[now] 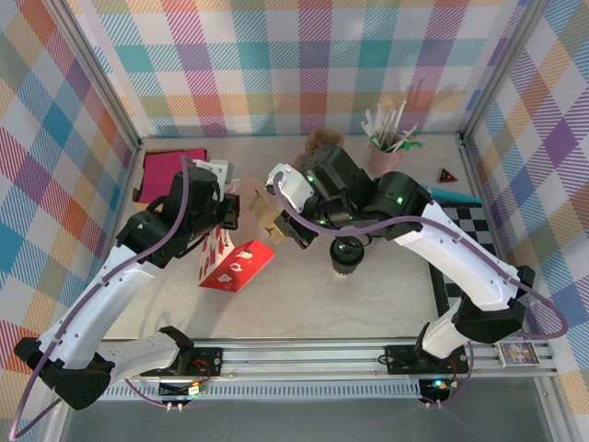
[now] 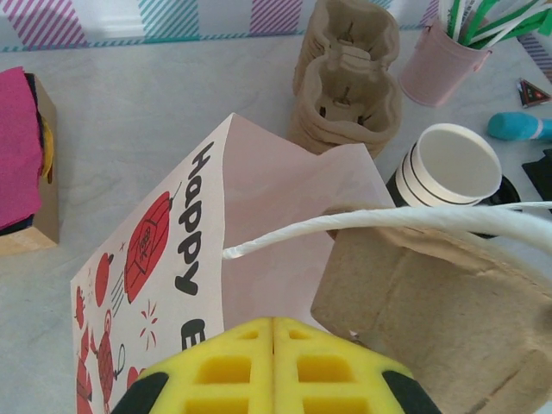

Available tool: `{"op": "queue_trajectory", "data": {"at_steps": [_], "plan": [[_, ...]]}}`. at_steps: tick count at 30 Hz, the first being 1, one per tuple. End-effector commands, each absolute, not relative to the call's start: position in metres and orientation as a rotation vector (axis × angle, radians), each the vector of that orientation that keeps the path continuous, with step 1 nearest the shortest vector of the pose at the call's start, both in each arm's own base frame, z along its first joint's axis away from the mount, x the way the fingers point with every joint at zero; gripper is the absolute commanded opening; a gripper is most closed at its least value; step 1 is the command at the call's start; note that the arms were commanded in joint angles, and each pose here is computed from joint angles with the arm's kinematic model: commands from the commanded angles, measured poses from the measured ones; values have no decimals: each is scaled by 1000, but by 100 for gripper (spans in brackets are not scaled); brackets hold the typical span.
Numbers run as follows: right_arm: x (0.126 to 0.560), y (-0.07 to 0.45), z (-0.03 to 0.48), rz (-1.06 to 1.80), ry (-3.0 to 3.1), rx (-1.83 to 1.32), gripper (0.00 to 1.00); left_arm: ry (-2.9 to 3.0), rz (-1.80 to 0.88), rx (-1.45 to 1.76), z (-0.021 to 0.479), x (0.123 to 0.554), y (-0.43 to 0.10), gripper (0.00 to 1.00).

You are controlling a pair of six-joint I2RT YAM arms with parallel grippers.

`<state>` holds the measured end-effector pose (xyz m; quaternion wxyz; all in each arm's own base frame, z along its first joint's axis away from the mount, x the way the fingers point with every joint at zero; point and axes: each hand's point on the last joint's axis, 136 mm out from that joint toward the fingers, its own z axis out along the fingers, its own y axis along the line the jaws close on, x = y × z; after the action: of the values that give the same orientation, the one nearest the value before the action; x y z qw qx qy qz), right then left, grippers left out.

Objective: Pack the takeout coffee

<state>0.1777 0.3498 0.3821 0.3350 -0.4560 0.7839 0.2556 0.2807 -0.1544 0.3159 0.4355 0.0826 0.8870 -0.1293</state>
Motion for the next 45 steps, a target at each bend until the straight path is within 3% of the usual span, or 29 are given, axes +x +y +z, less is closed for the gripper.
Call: {"op": "queue_trajectory", "data": {"at_steps": [1,23,45], "plan": [[175,349,412,703,1928,-1162,6,2188,-381,214,322,277,-162,0],[191,379,357,600,1829,-1332,4,2190,-503,289,320,275,-185,0],[223,392,307,207,1725,-1420,0,2210,-516,290,312,282,-192,0]]}}
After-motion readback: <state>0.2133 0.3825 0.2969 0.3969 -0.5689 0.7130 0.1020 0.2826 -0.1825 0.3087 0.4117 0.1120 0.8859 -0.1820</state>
